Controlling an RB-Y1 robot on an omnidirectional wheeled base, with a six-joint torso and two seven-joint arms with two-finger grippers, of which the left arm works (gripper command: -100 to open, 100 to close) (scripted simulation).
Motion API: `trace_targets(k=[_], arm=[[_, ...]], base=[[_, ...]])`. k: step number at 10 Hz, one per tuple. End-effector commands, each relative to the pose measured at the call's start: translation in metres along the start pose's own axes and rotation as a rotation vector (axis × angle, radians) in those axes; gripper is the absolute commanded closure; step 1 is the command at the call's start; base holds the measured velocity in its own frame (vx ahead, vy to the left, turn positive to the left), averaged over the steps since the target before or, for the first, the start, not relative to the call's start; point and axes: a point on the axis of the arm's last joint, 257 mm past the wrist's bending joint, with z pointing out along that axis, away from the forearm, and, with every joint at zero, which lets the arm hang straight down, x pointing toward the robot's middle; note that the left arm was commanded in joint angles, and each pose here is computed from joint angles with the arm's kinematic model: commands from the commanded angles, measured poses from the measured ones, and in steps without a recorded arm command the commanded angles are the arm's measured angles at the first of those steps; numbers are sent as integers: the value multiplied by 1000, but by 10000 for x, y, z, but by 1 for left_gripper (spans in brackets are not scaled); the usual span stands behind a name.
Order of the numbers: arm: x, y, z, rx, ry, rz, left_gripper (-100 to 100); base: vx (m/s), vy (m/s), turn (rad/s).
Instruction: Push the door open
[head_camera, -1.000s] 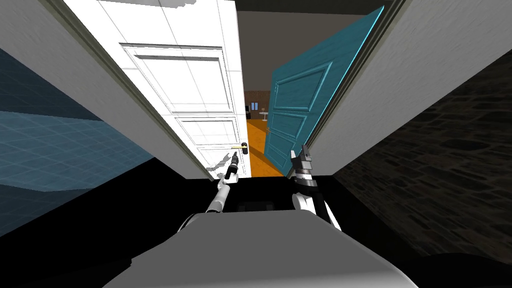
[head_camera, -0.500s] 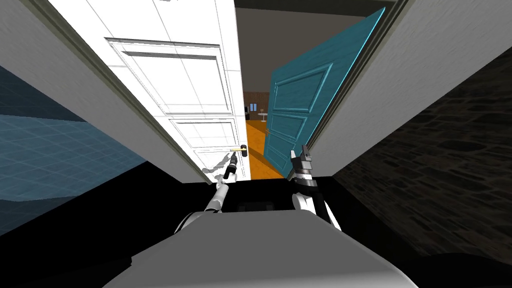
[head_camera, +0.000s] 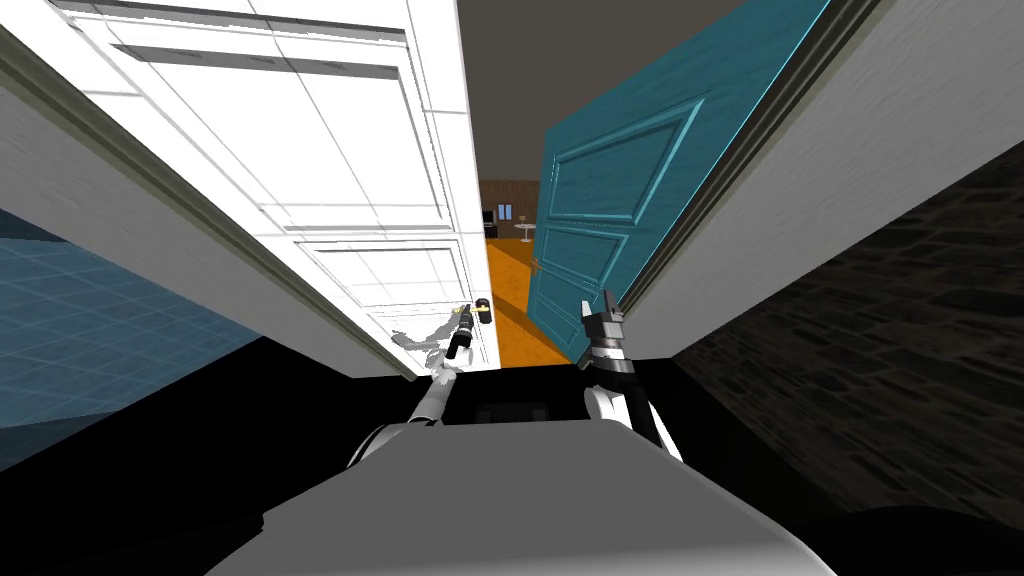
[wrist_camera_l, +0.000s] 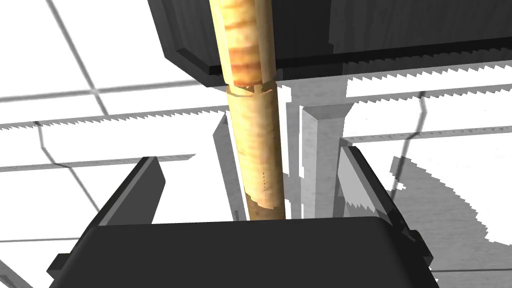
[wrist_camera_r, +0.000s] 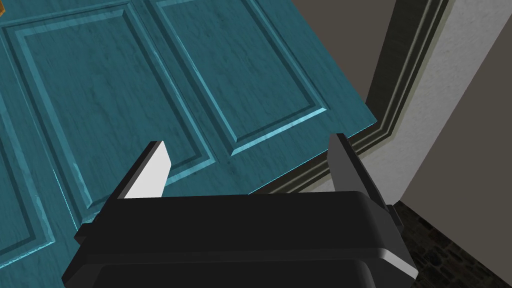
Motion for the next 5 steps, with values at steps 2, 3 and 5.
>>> trace_targets(k=[2,3,5], arm=[[45,7,1,-1,1,-11,-100],[45,7,1,-1,1,-11,100],[45,7,1,-1,1,-11,100]], base=[[135,19,-19],[-9,-3,8],[-25,-3,-3]])
